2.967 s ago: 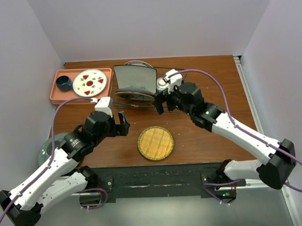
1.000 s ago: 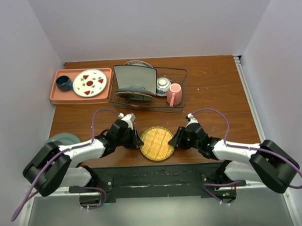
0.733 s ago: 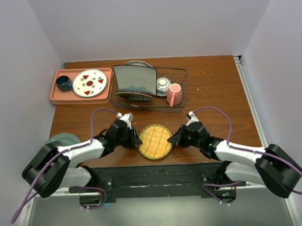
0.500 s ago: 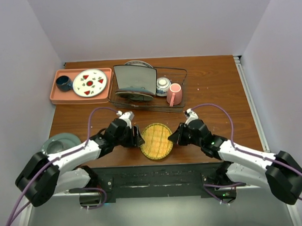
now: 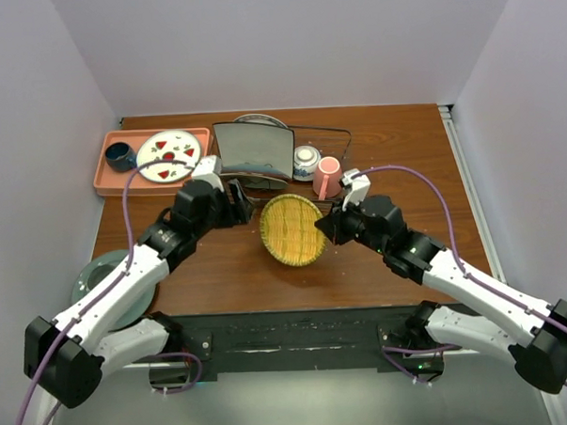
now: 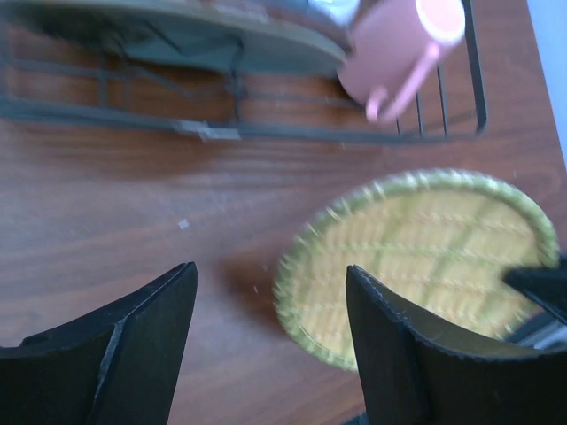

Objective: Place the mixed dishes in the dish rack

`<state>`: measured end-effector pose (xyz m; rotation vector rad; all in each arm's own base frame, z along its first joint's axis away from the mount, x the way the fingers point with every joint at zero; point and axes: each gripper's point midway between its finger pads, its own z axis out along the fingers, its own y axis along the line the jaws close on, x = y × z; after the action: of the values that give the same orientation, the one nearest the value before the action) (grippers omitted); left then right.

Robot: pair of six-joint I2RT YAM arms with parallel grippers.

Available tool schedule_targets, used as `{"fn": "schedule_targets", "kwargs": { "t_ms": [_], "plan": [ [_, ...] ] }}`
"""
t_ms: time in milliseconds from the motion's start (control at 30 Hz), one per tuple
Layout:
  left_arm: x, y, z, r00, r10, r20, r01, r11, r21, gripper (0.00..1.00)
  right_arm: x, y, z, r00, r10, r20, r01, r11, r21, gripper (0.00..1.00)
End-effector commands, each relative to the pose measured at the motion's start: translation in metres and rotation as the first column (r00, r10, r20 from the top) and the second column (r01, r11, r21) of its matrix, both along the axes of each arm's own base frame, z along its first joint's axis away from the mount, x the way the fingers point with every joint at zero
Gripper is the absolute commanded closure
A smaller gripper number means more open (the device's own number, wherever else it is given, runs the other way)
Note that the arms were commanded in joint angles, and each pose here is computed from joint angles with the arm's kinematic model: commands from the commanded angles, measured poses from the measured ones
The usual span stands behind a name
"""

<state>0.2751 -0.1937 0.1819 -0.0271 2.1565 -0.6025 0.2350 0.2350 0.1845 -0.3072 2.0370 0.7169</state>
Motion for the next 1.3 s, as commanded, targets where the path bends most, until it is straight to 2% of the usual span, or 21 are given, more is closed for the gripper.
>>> {"fn": "schedule_targets", "kwargs": {
  "t_ms": [0,200,300,533,800,1033,1267],
  "plan": [
    [0.037,0.022,0.026,0.995,0.075,0.069,-0.076,0.997,0.016,0.29,0.016,-0.003,0.079,0.963,0.036,0.268,-0.031,0.999,-0.024,1.00],
    [0.078,0.024,0.034,0.990,0.122,0.068,-0.123,0.992,0.010,0.33,0.034,-0.015,0.131,0.911,0.008,0.412,0.038,0.994,-0.102,1.00],
    [0.092,0.013,0.039,0.991,0.094,0.098,-0.092,0.996,-0.019,0.36,0.041,-0.018,0.154,0.884,0.007,0.467,0.061,0.990,-0.131,1.00],
    [0.123,0.014,0.039,0.984,0.136,0.113,-0.138,0.990,0.005,0.37,0.050,-0.010,0.189,0.781,0.165,0.603,0.019,0.958,-0.287,1.00],
    [0.155,0.013,0.033,0.986,0.142,0.090,-0.143,0.990,0.012,0.37,0.064,-0.006,0.184,0.692,0.321,0.646,0.041,0.876,-0.480,1.00],
    [0.175,0.013,0.031,0.988,0.137,0.071,-0.138,0.990,0.000,0.37,0.077,0.006,0.185,0.645,0.342,0.684,0.062,0.868,-0.492,1.00],
    [0.178,0.016,0.032,0.989,0.137,0.063,-0.137,0.991,-0.002,0.36,0.101,0.030,0.169,0.638,0.376,0.672,0.051,0.850,-0.524,1.00]
  ]
}}
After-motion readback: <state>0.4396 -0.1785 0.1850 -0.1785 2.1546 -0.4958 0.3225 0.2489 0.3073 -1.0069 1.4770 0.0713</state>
